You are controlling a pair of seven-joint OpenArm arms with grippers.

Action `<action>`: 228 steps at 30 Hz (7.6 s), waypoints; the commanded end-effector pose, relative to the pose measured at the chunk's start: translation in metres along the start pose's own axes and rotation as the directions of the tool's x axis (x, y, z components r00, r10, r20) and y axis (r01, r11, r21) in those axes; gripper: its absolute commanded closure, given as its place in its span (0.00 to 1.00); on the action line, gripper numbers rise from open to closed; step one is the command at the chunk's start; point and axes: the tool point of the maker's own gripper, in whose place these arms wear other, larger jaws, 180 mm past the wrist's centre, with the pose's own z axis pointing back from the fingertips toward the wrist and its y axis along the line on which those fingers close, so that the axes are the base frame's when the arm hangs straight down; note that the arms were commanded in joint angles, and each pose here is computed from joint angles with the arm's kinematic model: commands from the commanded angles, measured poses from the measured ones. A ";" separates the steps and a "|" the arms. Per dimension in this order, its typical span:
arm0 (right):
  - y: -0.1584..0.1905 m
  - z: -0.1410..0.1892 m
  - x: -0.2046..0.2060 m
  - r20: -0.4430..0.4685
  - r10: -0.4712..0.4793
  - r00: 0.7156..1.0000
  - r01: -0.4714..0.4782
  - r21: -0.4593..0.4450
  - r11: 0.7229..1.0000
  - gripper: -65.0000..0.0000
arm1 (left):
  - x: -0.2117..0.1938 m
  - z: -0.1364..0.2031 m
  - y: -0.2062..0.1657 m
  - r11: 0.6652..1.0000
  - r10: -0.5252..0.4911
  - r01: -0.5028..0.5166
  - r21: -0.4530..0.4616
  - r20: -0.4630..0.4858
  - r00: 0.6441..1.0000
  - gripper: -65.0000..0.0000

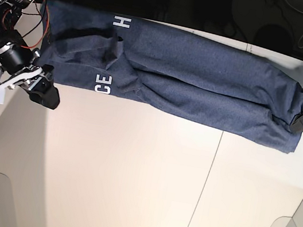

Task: Layout the t-shirt on the table in an organized manner, then fold the t-shirt properly
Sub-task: 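Fold the shirt end held by the left gripper over toward the middle, then lift the folded shirt end with the right gripper and fold it over, then press and tuck the folded shirt edges with both grippers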

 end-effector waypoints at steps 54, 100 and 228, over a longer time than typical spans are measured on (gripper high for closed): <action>-0.039 0.034 0.036 0.104 0.030 0.994 -0.018 -0.120 0.993 0.61 | -0.202 -0.114 -0.194 0.858 -0.212 -0.033 -0.512 -0.412 0.886 0.49; -0.083 0.025 -0.124 -0.391 -0.347 0.853 0.344 -0.081 0.935 0.46 | -0.149 -0.096 -0.224 0.794 -0.372 0.164 -0.586 -0.254 0.893 0.50; 0.134 -0.074 -0.031 -0.102 0.183 0.978 -0.167 0.150 0.974 1.00 | -0.051 -0.106 -0.089 0.776 -0.589 0.605 0.179 -0.135 0.797 1.00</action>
